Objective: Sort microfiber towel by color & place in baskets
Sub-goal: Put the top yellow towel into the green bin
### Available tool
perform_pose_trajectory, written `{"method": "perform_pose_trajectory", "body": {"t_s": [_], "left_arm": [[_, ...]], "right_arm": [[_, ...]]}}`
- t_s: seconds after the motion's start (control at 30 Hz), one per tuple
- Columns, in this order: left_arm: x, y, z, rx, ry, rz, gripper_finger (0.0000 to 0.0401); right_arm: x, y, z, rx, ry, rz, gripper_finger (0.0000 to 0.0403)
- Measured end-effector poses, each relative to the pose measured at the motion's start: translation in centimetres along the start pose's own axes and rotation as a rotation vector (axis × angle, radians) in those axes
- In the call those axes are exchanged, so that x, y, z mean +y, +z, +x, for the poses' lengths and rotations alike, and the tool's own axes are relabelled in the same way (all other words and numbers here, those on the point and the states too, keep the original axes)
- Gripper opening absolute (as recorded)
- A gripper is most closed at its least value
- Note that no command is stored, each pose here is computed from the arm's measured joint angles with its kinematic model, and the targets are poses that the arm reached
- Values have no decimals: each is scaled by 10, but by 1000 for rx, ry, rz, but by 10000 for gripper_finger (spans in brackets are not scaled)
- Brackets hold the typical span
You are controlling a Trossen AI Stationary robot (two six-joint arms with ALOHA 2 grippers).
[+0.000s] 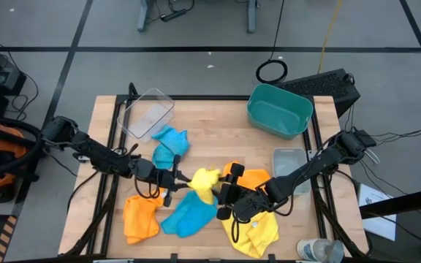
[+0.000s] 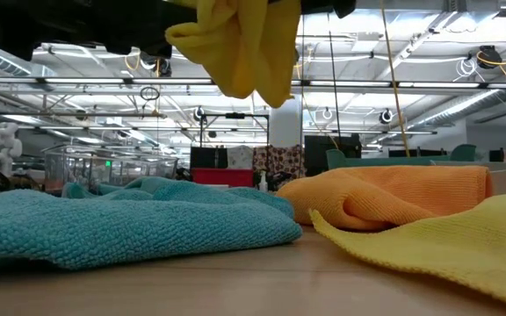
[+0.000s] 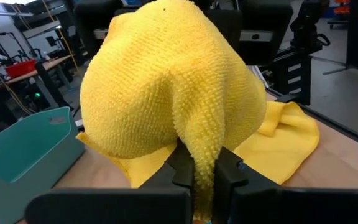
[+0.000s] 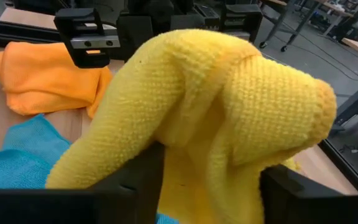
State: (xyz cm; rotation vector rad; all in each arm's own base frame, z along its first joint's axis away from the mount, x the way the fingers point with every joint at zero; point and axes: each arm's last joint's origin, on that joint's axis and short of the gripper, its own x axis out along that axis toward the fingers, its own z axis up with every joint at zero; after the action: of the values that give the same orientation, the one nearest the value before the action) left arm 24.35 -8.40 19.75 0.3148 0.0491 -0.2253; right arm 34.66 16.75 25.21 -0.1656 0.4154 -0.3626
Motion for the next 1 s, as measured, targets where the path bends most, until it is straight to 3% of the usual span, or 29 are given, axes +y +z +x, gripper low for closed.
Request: {"method": "perform_pose_trajectory", "body": {"t_s": [0.27, 0.43, 0.63, 0.77, 1.0], "left_arm": [[2, 0, 0, -4, 9, 0, 18], [4, -1, 1, -12, -18, -2, 18], [4, -1, 1, -18, -40, -2, 18], [4, 0, 1, -25, -41, -10, 27], [3, 4, 0, -70, -58, -86, 105]], "right_arm": [[0, 1, 0, -9, 5, 28, 241], [0, 12, 1, -90, 14, 37, 259], [-3, 17, 8, -132, 7, 47, 257], [-3, 17, 13, -126, 75, 46, 251], [-9, 18, 18, -124, 75, 60, 223]]}}
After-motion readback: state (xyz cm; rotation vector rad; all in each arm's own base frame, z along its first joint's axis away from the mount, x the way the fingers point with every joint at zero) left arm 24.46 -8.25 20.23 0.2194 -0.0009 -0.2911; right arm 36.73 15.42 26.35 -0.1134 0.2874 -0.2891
